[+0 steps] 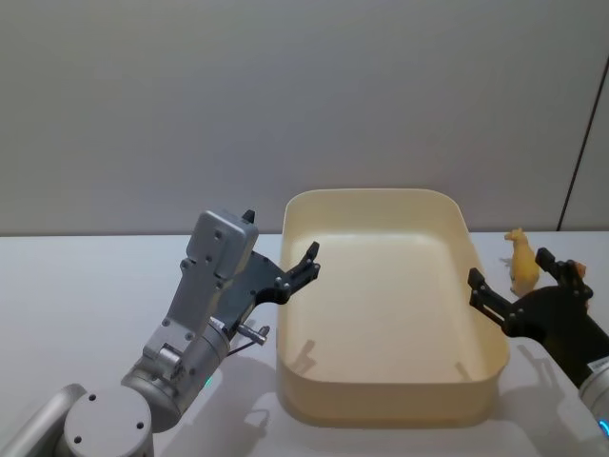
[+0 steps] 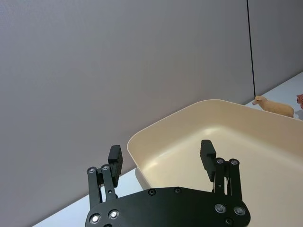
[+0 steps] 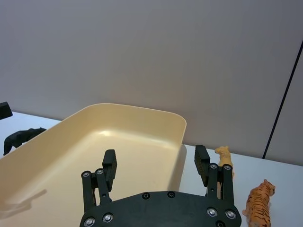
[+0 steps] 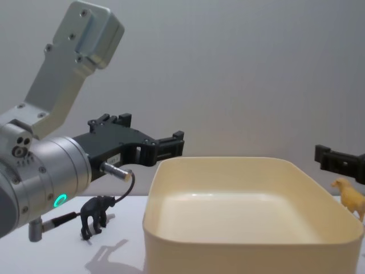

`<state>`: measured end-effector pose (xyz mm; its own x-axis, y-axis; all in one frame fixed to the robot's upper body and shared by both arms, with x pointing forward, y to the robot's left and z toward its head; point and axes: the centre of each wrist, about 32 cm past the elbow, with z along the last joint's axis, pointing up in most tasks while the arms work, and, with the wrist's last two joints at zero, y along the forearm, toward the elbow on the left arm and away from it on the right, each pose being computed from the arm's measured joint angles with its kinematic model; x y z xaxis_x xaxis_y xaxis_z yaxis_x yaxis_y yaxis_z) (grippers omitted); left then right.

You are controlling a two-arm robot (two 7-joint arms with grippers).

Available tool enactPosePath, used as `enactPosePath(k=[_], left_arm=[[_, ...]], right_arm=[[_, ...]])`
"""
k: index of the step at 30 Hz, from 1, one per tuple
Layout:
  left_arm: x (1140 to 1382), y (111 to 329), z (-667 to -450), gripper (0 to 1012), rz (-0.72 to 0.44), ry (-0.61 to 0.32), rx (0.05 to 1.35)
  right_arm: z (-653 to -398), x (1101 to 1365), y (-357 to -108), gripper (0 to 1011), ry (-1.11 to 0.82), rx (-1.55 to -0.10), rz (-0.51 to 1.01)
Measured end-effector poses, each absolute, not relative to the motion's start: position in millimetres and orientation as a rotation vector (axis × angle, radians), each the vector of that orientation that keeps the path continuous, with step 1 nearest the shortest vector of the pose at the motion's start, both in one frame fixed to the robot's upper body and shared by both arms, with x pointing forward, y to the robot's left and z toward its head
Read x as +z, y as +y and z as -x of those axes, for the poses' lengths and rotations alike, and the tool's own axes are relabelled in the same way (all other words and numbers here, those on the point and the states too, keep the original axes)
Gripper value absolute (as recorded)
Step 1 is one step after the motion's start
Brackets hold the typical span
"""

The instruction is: Pick up the toy alternately with two hands and place it into the central storage box.

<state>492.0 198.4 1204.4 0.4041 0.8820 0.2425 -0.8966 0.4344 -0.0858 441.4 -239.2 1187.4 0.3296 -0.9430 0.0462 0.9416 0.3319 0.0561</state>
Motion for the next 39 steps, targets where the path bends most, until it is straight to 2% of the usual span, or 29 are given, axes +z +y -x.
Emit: enactPosePath(k=[21, 29, 39], left_arm=[[1204.4, 198.4, -492.0, 1001, -0.061, -0.268, 1.124], [1204.4, 198.4, -492.0, 1001, -0.061, -0.268, 1.124], [1204.4, 198.4, -492.0, 1001, -0.061, -0.268, 1.124]], right_arm=[[-424.3, 1176.3, -284.5, 1001, -0.082, -1.371, 0.088], [-437.4, 1167.2, -295.3, 1001, -0.054, -1.419, 0.159], [-464.4, 1150.7, -291.8, 1001, -0.013, -1.429, 0.232]])
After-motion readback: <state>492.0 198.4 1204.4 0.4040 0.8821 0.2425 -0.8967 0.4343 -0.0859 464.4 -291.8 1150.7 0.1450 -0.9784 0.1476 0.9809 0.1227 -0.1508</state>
